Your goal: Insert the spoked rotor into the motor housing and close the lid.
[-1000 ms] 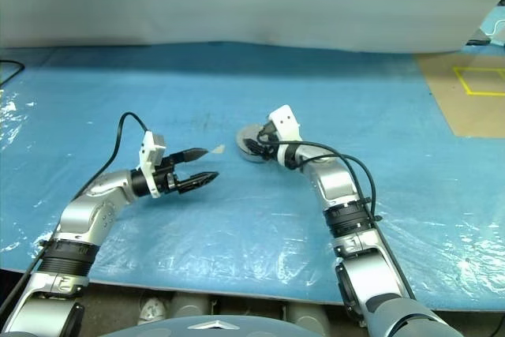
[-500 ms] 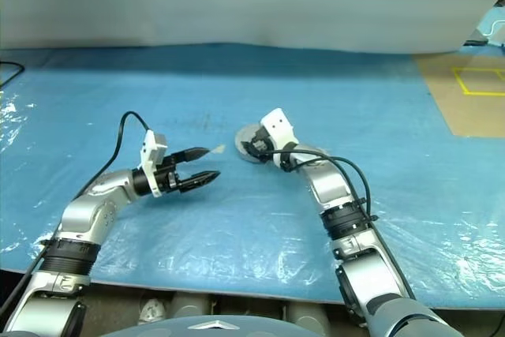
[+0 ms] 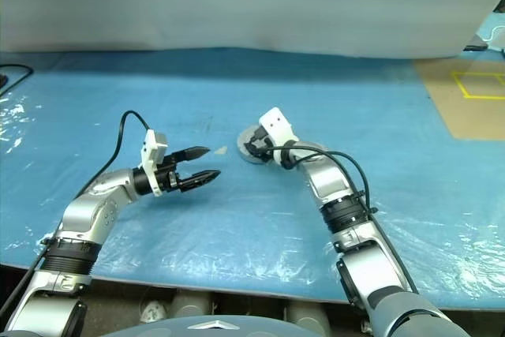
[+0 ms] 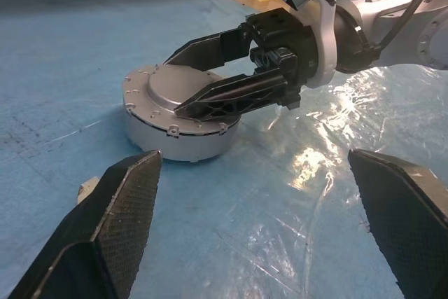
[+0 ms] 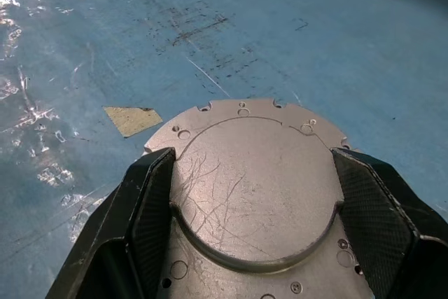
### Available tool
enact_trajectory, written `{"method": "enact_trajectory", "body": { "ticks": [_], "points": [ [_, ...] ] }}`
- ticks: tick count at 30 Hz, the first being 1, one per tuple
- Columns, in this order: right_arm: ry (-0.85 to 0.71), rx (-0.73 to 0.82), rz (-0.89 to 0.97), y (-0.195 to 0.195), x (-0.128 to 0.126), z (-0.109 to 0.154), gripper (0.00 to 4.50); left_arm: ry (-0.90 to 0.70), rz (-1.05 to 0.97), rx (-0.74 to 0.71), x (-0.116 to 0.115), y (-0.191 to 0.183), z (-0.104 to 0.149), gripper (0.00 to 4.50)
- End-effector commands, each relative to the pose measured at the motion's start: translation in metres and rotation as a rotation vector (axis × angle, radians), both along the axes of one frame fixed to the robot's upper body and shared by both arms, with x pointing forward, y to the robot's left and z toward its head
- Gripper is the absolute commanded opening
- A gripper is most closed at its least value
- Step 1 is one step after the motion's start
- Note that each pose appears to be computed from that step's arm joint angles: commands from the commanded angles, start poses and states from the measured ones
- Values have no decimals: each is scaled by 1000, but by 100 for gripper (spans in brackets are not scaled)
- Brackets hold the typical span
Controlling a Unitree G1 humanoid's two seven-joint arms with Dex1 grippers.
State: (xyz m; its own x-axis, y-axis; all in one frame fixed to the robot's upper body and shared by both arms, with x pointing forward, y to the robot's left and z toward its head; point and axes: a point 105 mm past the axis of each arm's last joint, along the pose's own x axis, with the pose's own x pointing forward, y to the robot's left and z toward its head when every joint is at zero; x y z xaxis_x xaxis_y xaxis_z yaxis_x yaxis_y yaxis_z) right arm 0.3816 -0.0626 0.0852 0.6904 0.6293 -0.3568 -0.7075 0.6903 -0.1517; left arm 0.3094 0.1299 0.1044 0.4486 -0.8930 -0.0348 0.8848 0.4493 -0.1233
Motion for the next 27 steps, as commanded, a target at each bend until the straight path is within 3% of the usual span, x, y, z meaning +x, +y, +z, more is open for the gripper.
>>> {"method": "enact_trajectory", "body": {
  "ticks": [1, 18, 27],
  "points": [
    [238, -117, -105, -42, -15, -62, 310, -51, -13, -1, 0, -2, 13, 450],
    [293, -151, -212, -51, -10, -77, 310, -52, -22, 2, 1, -3, 14, 450],
    [265, -97, 14, -11, -33, -64, 310, -55, -20, 0, 3, -5, 15, 450]
  ]
}}
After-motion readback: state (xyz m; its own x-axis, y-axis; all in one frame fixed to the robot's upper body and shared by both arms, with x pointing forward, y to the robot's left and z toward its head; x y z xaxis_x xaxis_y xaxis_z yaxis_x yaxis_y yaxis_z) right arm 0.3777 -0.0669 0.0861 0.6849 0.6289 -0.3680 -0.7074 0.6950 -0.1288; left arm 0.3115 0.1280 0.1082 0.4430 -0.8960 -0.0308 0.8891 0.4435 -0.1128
